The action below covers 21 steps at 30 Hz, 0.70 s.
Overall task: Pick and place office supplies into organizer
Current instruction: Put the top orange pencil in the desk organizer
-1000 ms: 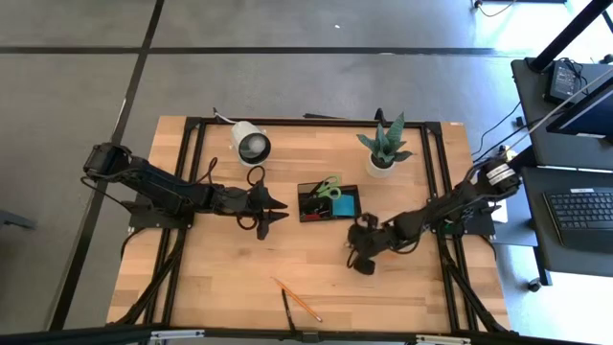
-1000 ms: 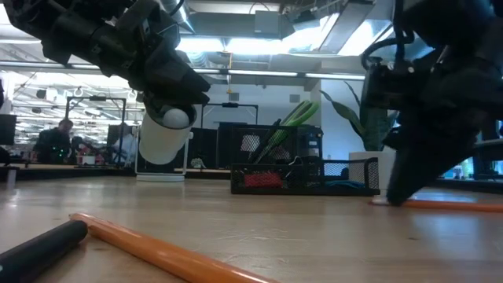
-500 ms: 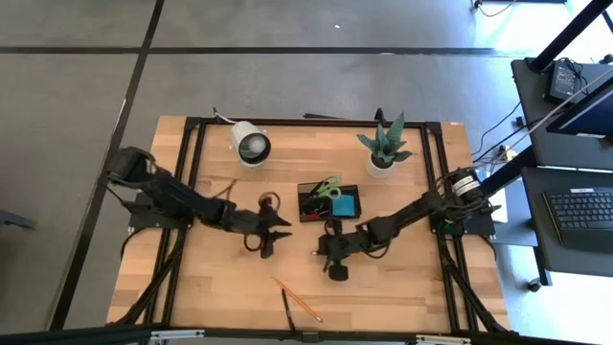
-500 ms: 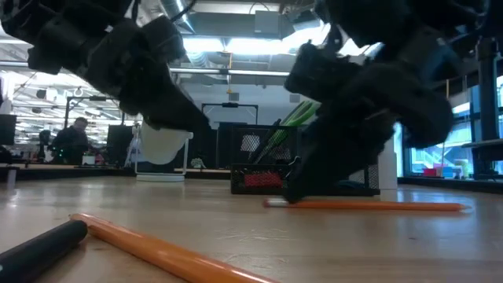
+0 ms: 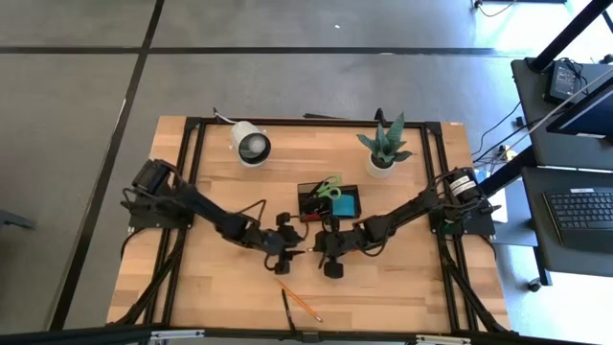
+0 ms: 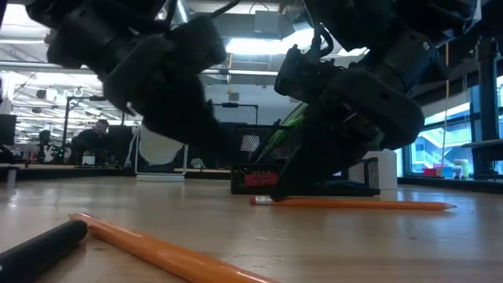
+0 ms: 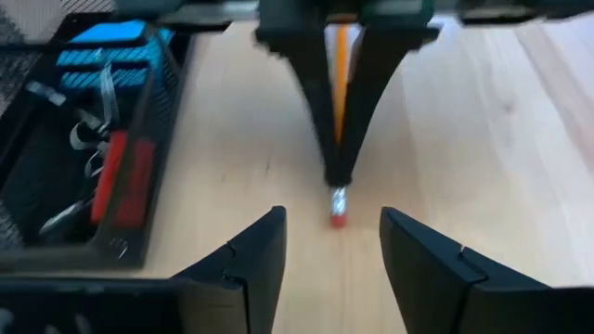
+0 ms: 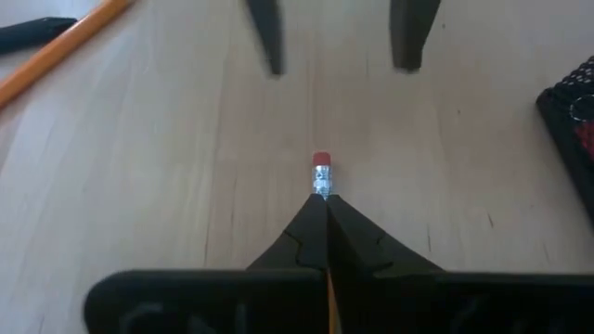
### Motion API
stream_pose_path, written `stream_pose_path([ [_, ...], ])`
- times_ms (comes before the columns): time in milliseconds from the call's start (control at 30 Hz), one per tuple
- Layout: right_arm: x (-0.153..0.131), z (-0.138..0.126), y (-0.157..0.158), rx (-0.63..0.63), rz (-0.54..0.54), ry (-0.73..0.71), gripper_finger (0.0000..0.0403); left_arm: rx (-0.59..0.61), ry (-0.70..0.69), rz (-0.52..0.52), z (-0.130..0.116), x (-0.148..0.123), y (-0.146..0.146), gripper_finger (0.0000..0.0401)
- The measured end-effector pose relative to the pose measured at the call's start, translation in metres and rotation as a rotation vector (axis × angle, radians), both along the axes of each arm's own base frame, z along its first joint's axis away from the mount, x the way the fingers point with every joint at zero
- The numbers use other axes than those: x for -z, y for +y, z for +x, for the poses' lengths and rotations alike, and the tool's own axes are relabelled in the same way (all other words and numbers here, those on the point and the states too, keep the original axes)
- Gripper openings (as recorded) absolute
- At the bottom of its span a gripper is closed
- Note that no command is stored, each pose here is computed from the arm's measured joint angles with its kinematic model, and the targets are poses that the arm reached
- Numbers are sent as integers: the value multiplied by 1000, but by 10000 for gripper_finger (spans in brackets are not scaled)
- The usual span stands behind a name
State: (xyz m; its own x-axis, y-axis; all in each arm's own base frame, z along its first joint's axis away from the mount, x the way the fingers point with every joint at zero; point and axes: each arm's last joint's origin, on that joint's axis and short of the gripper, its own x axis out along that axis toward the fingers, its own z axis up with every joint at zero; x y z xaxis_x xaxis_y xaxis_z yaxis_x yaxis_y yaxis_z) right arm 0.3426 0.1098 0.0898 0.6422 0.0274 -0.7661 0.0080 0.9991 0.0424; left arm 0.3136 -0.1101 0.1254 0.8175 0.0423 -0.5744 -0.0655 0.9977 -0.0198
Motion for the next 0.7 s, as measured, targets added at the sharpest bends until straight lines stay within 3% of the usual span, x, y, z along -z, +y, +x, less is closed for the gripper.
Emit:
stream_pose_path([
  [333, 0, 1, 0, 4, 1, -12, 4, -51, 147, 17, 23, 20, -8, 184],
  [700, 0, 1, 0, 4, 0, -19, 4, -67, 132, 16, 37, 27, -12, 172],
])
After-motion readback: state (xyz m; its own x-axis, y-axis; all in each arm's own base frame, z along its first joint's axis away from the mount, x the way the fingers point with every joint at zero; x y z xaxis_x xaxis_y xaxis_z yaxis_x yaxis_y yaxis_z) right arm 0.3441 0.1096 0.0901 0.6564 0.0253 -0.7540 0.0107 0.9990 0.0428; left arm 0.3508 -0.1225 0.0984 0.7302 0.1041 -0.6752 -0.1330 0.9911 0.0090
